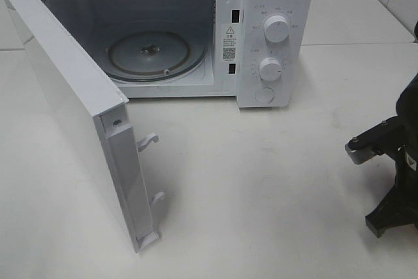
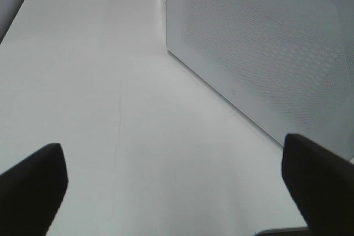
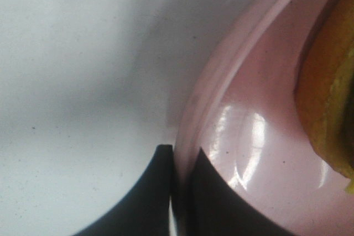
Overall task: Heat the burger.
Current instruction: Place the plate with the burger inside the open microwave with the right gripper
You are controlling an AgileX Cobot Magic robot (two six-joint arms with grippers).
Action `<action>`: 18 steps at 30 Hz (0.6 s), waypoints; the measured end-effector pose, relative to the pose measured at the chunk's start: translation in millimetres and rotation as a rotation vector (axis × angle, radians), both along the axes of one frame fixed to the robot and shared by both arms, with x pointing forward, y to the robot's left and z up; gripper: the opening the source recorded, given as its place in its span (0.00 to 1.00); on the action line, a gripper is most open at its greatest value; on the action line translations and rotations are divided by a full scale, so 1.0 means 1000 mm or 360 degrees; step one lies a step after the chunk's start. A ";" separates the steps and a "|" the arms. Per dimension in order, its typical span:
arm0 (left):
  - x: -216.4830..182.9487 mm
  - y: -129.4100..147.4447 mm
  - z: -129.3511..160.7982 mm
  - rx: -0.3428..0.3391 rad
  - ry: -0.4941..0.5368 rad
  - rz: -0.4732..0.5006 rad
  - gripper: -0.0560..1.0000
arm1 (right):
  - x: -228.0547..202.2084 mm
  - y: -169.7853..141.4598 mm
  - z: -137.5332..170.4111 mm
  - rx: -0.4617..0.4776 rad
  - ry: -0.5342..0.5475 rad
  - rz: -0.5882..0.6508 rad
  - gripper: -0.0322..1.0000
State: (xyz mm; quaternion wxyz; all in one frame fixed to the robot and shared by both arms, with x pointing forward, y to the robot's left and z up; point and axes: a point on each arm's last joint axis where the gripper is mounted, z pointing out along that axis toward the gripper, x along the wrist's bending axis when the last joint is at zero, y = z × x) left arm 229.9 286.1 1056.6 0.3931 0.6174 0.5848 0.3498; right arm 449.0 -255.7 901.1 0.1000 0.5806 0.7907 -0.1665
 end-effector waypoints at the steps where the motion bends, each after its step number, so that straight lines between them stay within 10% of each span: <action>1: 0.000 0.000 0.000 0.0000 0.0000 0.0000 0.97 | -0.001 0.001 0.001 -0.0013 0.0000 0.0013 0.08; 18: 0.000 0.000 0.000 0.0000 0.0000 0.0000 0.97 | -0.015 -0.004 0.053 -0.0030 -0.0255 0.0008 0.09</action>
